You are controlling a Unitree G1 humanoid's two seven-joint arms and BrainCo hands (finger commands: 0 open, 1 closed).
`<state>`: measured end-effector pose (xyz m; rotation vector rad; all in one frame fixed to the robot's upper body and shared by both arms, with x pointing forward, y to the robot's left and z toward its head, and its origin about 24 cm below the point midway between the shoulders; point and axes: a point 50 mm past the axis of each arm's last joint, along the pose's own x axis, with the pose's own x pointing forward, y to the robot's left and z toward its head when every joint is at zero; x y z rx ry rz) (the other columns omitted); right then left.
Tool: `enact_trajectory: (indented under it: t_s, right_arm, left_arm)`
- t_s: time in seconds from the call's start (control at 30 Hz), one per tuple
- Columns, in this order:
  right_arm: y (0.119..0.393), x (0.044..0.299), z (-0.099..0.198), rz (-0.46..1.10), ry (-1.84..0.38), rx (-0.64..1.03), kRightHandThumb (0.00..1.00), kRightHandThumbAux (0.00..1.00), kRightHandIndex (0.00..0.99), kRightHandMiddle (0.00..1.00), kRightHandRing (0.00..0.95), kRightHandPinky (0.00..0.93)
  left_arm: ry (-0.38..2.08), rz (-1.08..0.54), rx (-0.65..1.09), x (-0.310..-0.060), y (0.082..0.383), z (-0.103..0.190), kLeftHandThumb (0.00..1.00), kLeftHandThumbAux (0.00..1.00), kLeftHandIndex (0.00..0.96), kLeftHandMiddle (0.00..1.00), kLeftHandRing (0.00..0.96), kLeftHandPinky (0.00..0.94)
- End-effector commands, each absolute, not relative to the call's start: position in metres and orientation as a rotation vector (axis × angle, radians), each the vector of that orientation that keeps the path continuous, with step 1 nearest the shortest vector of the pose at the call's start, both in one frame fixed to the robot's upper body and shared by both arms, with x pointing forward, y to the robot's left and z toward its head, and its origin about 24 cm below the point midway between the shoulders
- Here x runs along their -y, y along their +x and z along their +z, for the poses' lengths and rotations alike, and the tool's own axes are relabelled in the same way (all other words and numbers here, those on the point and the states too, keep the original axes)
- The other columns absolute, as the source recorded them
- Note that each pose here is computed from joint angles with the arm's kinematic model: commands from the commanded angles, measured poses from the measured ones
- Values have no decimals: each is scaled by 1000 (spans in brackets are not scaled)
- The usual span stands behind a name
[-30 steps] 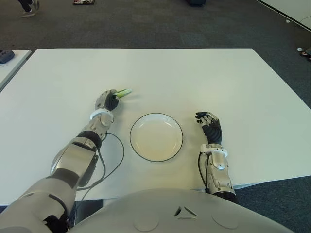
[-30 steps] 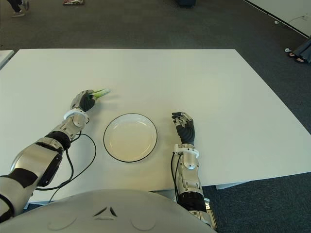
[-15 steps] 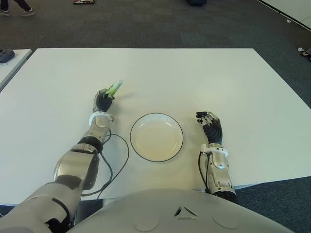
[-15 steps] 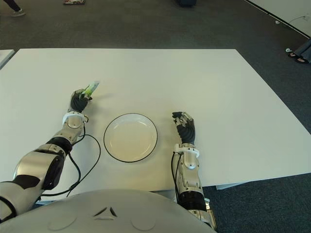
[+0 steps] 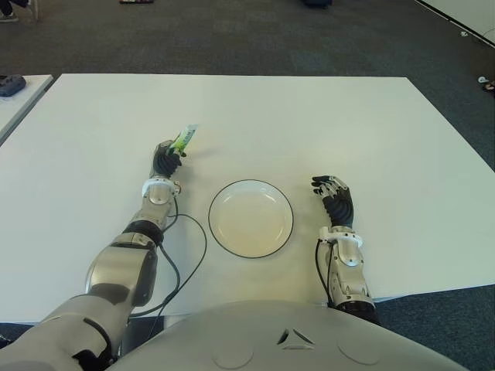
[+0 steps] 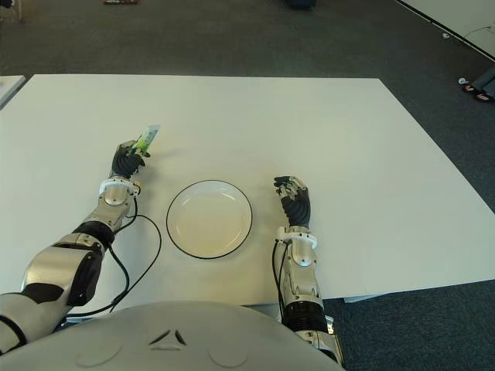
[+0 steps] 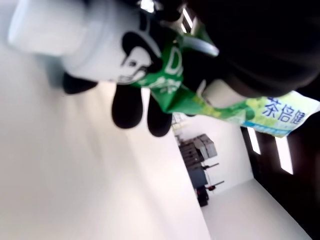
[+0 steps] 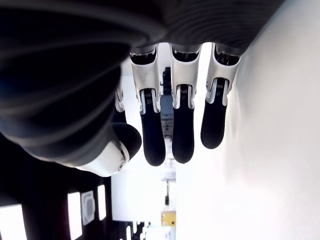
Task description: Put the toothpaste on the table into the plate.
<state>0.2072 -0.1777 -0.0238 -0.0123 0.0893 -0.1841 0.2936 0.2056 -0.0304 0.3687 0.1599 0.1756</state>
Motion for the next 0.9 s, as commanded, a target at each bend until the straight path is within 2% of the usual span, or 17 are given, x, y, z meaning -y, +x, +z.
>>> enact_trajectory:
  t_s: [0.03, 0.47, 0.9]
  right_arm:
    - [207, 176, -32, -186, 4, -137, 697, 739, 417, 410, 375, 375]
    - [211, 175, -33, -175, -9, -133, 696, 739, 417, 400, 365, 367]
    - [212, 173, -33, -177, -11, -118, 695, 739, 413, 385, 368, 376]
  left_arm:
    - [384, 85, -12, -190, 301, -11, 806, 738, 860, 887, 880, 871]
    - [500, -132, 299, -165, 297, 37, 838, 733, 868, 889, 886, 863]
    - [557, -304, 434, -145, 277, 63, 886, 712, 872, 892, 887, 859]
